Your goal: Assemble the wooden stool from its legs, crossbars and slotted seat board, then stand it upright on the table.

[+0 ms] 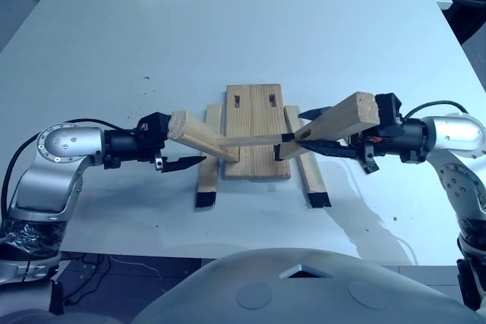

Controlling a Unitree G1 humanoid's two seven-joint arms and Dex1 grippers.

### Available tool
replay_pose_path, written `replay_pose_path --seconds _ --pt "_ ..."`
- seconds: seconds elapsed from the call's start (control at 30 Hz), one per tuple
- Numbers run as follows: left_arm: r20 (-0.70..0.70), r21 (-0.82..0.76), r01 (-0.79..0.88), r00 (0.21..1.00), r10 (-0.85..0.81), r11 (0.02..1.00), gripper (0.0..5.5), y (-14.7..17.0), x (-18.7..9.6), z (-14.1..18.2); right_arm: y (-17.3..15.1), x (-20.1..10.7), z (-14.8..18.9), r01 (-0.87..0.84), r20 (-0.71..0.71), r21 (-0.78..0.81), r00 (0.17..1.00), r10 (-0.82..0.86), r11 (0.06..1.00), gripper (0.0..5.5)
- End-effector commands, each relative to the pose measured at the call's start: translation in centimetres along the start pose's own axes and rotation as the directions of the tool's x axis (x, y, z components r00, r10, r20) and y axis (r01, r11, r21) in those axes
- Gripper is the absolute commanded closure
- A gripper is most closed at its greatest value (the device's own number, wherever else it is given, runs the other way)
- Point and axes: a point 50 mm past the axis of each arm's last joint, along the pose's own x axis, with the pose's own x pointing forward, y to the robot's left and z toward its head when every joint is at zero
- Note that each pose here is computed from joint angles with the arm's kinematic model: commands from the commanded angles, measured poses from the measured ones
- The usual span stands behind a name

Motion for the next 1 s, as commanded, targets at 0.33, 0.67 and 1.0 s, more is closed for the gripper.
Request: replay_pose_path --seconds 0.33,0.67,1.0 --pt "0.0 0.044 0.102 0.995 -0.102 0.994 1.2 0.3 0.7 1.4 0.3 0.1 -2.2 -0.028 -0.043 -0.003 0.999 0.028 1.0 3.5" --pt "0.031 0.053 0.155 0.987 -0.157 0.986 1.2 -0.6 2.2 2.1 -0.8 -0.8 -3.2 -0.071 -0.112 -0.025 0.991 0.067 0.997 3.5" --pt "0.104 0.043 0.115 0.987 -0.119 0.992 1.2 -0.4 3.7 3.4 -0.4 -0.5 -3.4 -0.157 -0.135 0.036 0.978 0.16 0.987 3.5"
